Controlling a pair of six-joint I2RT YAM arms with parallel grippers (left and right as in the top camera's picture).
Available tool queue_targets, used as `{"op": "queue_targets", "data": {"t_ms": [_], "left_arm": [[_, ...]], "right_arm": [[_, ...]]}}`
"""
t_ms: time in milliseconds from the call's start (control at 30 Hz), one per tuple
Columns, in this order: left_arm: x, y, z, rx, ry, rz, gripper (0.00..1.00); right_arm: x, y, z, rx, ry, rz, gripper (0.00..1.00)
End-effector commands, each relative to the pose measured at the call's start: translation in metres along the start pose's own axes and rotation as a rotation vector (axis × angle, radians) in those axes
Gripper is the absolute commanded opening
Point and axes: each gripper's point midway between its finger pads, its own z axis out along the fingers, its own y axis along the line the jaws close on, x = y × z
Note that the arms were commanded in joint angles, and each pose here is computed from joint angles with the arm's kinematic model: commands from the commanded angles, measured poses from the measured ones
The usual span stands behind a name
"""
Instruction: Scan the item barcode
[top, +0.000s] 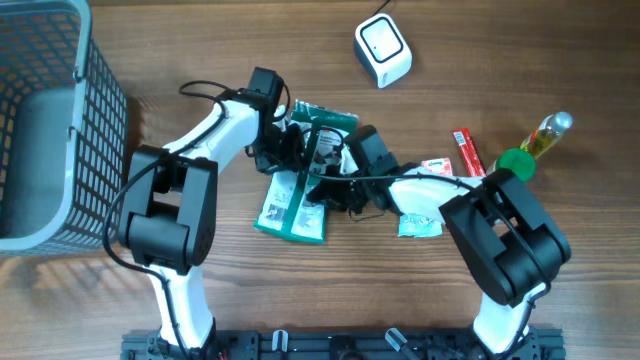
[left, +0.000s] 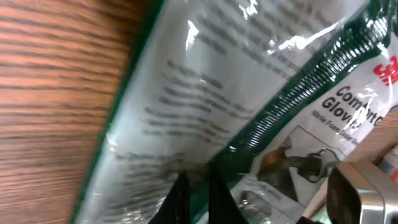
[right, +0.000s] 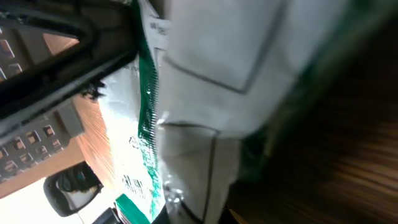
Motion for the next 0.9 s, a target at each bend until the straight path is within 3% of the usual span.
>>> {"op": "queue_targets", "data": {"t_ms": [0, 100, 333, 467, 567, 600, 700, 867], "left_arm": [[-0.013, 0.010, -0.024, 0.048, -0.040, 0.004, 0.04], [-0.014, 0.007, -0.052, 0.072, -0.081, -0.003, 0.04], [-0.008, 0.014, -0.045, 0.004, -0.069, 0.077, 0.05], [0.004, 0.020, -0.029, -0.041, -0.033, 0.090, 0.17], [0.014, 0.021, -0.019, -0.051, -0.010, 0.183, 0.20], [0.017, 0.023, -0.016, -0.054, -0.001, 0.205, 0.25], [0.020, 0.025, -0.015, -0.058, 0.008, 0.199, 0.27], [0.030, 0.008, -0.019, 0.084, 0.067, 0.225, 0.28]], "right_arm": [[-0.002, -0.067, -0.001, 0.164, -0.014, 0.004, 0.04], [-0.007, -0.067, -0.008, 0.124, 0.005, -0.102, 0.04], [-0.008, -0.062, -0.021, 0.022, 0.052, -0.181, 0.04], [-0.006, -0.062, -0.021, 0.019, 0.062, -0.193, 0.05], [-0.006, -0.062, -0.021, 0.019, 0.062, -0.193, 0.04], [-0.006, -0.062, -0.021, 0.018, 0.063, -0.193, 0.04], [0.000, -0.052, -0.021, -0.045, 0.094, -0.246, 0.04], [0.004, -0.034, -0.030, -0.179, 0.129, -0.281, 0.04]]}}
